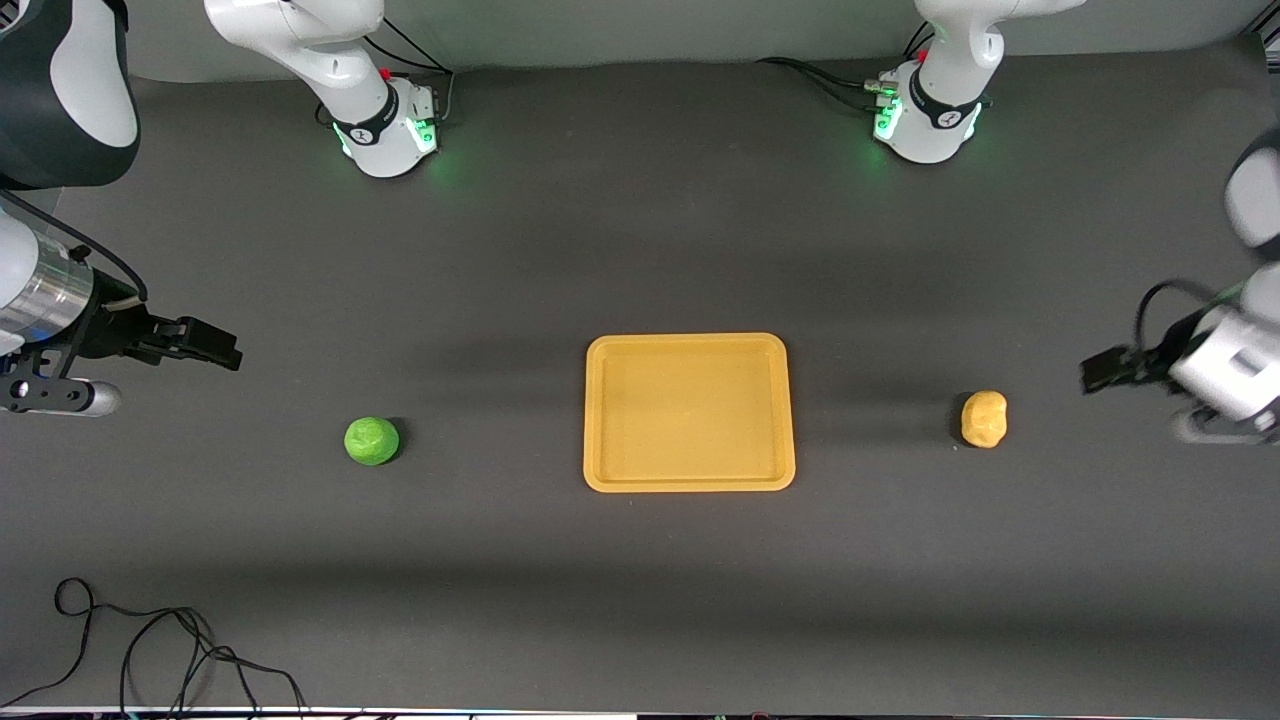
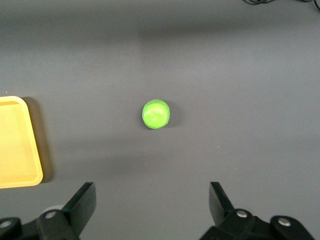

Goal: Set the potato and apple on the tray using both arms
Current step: 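Reach the right gripper to the green apple while the left gripper reaches the potato, then close the right gripper on the apple while the left gripper grasps the potato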

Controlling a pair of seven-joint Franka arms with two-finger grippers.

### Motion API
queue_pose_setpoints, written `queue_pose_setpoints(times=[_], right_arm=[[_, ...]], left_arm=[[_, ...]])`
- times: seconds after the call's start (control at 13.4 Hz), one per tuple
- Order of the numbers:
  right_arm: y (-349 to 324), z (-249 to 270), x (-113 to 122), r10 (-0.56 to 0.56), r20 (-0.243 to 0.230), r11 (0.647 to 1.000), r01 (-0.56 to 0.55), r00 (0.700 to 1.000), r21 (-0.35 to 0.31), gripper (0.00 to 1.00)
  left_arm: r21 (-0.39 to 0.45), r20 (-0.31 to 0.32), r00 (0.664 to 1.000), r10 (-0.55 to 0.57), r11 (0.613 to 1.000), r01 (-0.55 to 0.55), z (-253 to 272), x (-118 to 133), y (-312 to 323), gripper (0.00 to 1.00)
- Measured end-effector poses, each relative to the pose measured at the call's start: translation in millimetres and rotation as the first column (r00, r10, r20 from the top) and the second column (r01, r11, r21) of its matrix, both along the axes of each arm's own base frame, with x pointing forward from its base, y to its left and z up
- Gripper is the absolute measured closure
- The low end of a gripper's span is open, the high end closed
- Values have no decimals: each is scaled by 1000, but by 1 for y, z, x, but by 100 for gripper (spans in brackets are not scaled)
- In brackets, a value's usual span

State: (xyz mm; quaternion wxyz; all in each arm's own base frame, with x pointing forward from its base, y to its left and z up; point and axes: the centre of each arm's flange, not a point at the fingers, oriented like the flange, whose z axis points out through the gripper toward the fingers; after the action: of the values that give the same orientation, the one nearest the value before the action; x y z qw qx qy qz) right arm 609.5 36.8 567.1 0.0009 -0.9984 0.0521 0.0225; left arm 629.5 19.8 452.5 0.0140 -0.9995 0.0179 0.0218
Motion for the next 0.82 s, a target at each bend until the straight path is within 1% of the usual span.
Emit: queue_pose_setpoints(times=[0.15,0.3,0.45,0.6,0.67,0.74,0.82], right_arm=[[4,-19,7,8,-22,1000,-8,1000,-2,0],[8,-60,17,12,-32,1000,-12,999,-3,0],[11,-119,20,16,-9,1000,-16,1000,-3,0],[13,-172,13,22,13,1000,-22,1000,-4,0],[14,-191,9,31,33,999,-30,999,-10,0],[16,-209,4,51,60,998,-49,997,-27,0],[18,-229,-1,77,75,996,-73,994,-49,0]], left_arm=[[-1,-14,1000,-6,1000,6,-32,6,-2,0],[-5,-26,1000,-12,1000,12,-70,13,-4,0],[-11,-56,998,-22,1000,21,-113,18,-9,0],[-17,-88,996,-32,999,31,-156,22,-15,0],[-19,-98,995,-35,999,33,-177,23,-17,0],[-22,-105,994,-37,999,34,-197,23,-18,0],[-25,-113,993,-37,999,35,-214,22,-18,0]])
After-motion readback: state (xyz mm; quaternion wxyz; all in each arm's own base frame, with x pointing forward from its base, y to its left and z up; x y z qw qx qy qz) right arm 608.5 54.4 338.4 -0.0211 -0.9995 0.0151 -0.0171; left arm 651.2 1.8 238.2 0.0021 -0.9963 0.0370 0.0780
